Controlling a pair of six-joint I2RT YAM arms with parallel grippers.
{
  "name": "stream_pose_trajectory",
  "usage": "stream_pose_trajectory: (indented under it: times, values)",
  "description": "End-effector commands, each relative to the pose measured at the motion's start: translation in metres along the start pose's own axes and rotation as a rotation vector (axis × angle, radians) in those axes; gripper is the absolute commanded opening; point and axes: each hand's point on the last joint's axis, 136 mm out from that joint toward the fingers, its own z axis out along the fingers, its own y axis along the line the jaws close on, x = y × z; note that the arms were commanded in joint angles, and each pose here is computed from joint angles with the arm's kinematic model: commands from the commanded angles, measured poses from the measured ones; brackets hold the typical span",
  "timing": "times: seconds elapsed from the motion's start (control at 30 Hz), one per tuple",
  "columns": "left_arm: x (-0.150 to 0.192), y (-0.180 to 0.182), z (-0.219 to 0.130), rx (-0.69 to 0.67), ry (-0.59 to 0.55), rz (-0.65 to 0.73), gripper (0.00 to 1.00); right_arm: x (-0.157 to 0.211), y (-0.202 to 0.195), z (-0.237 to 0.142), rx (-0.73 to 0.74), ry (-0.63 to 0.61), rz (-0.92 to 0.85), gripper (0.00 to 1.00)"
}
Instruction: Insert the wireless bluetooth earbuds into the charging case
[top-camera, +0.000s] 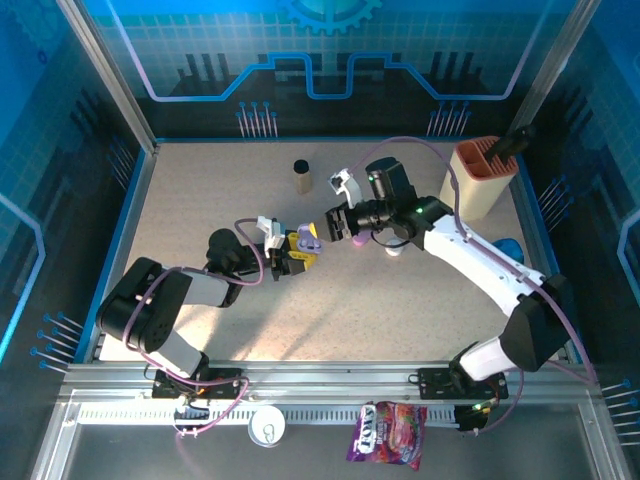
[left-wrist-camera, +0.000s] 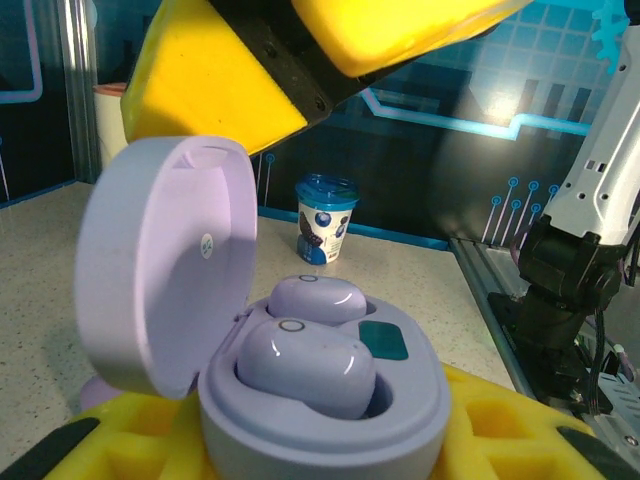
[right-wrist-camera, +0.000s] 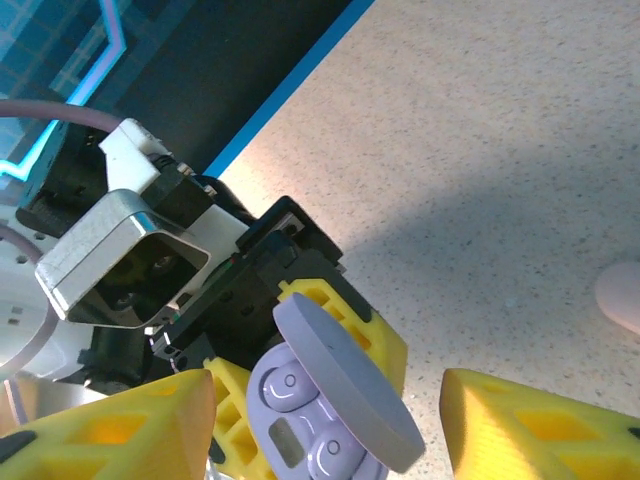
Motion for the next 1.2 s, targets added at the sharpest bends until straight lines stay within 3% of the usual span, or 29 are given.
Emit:
stream_pose_trajectory:
  times: [0.0,0.27,0.4,0.57,0.73,1.0,1.17]
  values:
    - [-0.010,-0.008,0.001,0.025,-0.021,0.037,0.31,-0.009,0.019,-0.003,-0.111,0.007,-0.046,0.58]
    - [-0.013,-0.002,0.002,-0.007,-0.032,0.032,0.31,0.010,0.034,-0.009,-0.199,0.076,-0.045,0.53]
    - [-0.017,-0.002,0.002,-0.012,-0.040,0.045,0.31,0.005,0.031,-0.015,-0.175,0.030,-0.035,0.53]
    - [-0.026,0.000,0.002,-0.041,-0.062,0.085,0.31,-0.009,0.003,-0.033,-0.105,-0.111,0.169,0.63]
    - [-0.041,0.002,0.007,-0.088,-0.099,0.176,0.30,0.004,-0.003,-0.035,-0.171,-0.091,0.422,0.70]
    - [-0.057,-0.003,0.016,-0.098,-0.135,0.255,0.30,0.009,0.011,-0.030,-0.348,-0.095,0.562,0.69]
    - [-0.055,-0.008,0.018,-0.091,-0.135,0.255,0.30,0.006,0.021,-0.026,-0.416,-0.087,0.556,0.59]
